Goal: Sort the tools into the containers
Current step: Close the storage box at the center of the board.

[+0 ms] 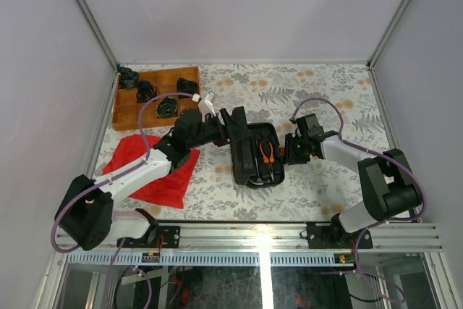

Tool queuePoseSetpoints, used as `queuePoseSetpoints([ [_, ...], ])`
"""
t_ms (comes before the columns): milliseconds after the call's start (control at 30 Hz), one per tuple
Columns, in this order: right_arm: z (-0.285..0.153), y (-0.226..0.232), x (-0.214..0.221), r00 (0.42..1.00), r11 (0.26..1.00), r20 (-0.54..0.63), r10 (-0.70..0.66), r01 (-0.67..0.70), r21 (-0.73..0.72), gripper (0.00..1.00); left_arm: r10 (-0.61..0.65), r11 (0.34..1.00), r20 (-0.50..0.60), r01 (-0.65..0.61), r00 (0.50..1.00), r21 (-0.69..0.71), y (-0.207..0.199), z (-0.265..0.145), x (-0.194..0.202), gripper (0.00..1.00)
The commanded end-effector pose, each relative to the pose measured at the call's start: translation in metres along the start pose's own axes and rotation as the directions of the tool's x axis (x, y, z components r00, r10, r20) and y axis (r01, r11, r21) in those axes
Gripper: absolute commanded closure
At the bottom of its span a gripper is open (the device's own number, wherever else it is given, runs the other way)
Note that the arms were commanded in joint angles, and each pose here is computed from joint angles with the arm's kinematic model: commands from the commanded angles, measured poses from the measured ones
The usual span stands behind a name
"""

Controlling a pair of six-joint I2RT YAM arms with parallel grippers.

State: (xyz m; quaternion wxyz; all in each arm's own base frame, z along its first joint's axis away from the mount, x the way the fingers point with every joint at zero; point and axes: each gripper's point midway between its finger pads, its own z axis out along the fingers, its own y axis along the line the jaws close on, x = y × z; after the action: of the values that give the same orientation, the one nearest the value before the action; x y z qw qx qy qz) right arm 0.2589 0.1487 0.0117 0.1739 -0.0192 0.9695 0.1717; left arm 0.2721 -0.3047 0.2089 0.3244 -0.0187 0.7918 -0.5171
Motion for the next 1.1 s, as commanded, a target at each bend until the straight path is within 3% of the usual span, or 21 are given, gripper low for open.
queuePoseSetpoints([
  [0,0.007,0.021,0.02,0.998,0.995,-0.064,0.004,-0.011,-0.099,0.64,-0.052,0.999,-0.112,0.05,0.992,-0.023,0.009,0.01,0.029,0.44],
  [700,0.008,0.047,0.028,0.997,0.962,-0.056,0.059,-0.072,-0.263,0.63,-0.041,0.996,-0.166,0.028,0.985,-0.082,0.028,0.024,0.044,0.45],
  [767,0.007,0.041,0.027,0.997,0.97,-0.044,0.068,-0.077,-0.233,0.63,-0.024,0.995,-0.169,0.008,0.985,-0.095,0.029,0.023,0.043,0.45],
  [967,-0.016,-0.008,0.01,0.992,0.994,0.097,0.076,-0.083,0.07,0.61,0.054,0.977,-0.176,-0.089,0.983,-0.193,0.044,0.02,0.036,0.45],
  [1067,-0.03,-0.015,-0.001,0.981,0.988,0.176,0.08,-0.101,0.116,0.58,0.097,0.954,-0.197,-0.148,0.976,-0.263,0.054,0.022,0.035,0.4],
])
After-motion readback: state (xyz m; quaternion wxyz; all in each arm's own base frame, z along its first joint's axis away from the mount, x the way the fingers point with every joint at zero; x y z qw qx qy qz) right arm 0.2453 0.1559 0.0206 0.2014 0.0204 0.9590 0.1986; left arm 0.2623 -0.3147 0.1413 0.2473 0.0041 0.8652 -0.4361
